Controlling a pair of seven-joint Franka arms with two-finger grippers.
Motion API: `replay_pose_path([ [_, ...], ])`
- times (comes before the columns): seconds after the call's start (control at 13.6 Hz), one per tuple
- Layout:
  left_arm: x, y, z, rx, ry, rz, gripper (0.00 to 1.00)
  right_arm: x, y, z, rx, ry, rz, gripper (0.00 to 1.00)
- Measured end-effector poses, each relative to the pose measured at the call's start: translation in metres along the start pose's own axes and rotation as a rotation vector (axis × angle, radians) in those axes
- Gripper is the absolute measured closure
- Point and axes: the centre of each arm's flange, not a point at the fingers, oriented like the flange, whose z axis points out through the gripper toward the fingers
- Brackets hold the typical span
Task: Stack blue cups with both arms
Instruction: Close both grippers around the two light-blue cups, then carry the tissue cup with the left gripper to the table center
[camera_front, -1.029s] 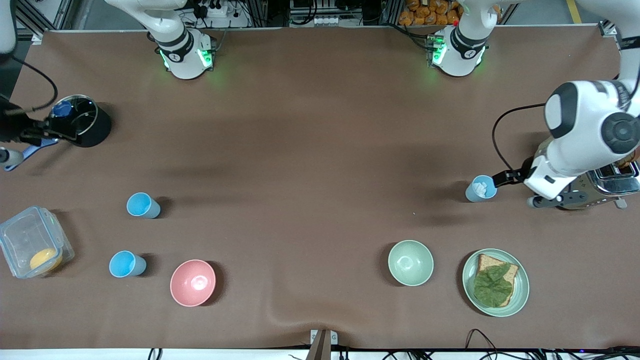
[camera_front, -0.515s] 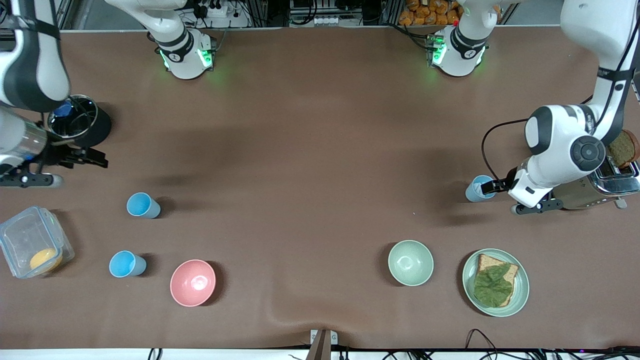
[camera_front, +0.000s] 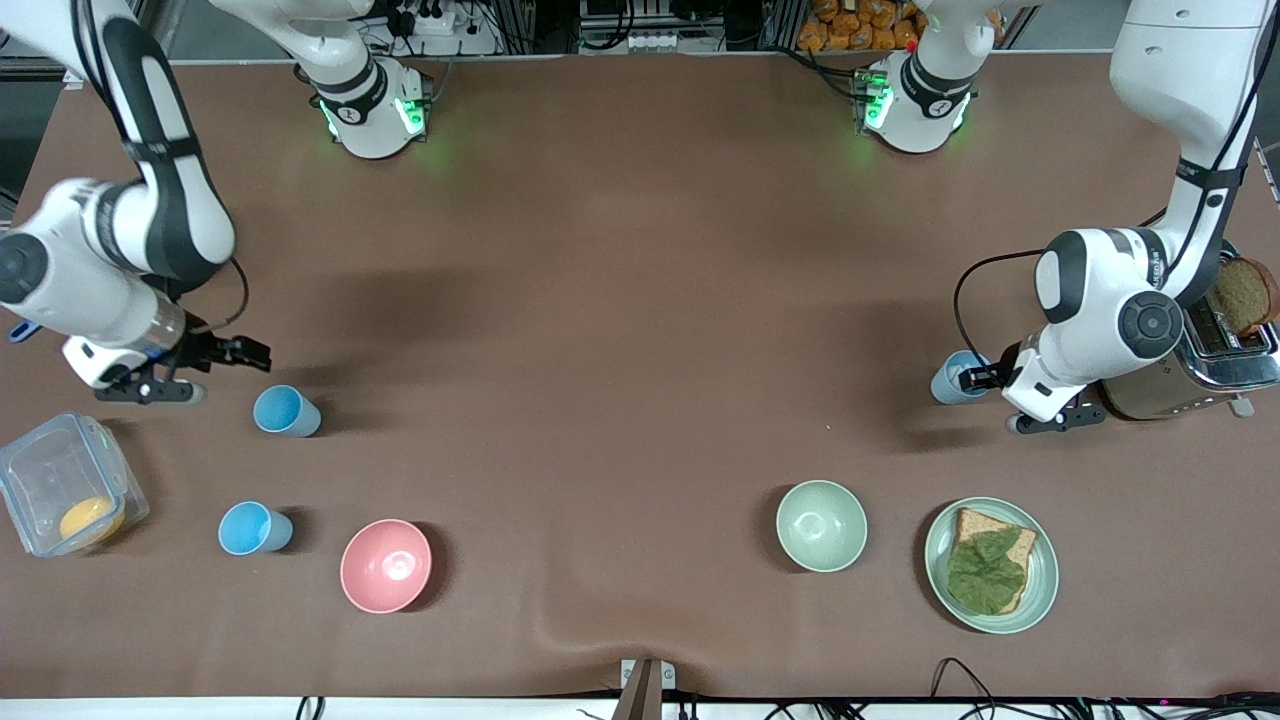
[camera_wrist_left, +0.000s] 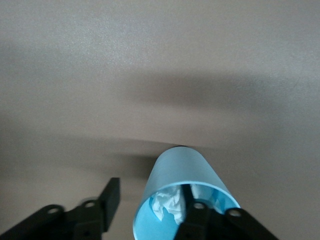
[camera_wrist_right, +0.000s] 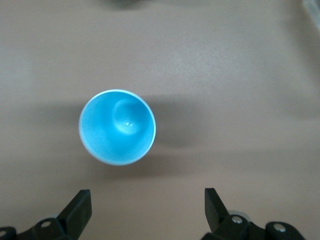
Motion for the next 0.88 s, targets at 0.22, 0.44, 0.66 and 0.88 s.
replay_pose_path([
  [0.22,0.000,0.007,-0.001,-0.001,0.003,0.016,0.82,0.004,-0.002,0.015,-0.002,-0.006,-0.006,0.00],
  [0.44,-0.001,0.045,-0.018,-0.020,0.030,0.072,0.96,0.011,-0.004,0.017,-0.004,-0.004,-0.010,0.00],
  [0.66,-0.012,0.113,-0.053,-0.040,0.017,0.112,0.96,0.018,-0.002,0.033,-0.006,-0.024,-0.010,0.00],
  [0.88,-0.036,0.188,-0.078,-0.071,0.018,0.083,0.96,0.028,0.001,0.041,-0.009,-0.026,-0.008,0.00],
])
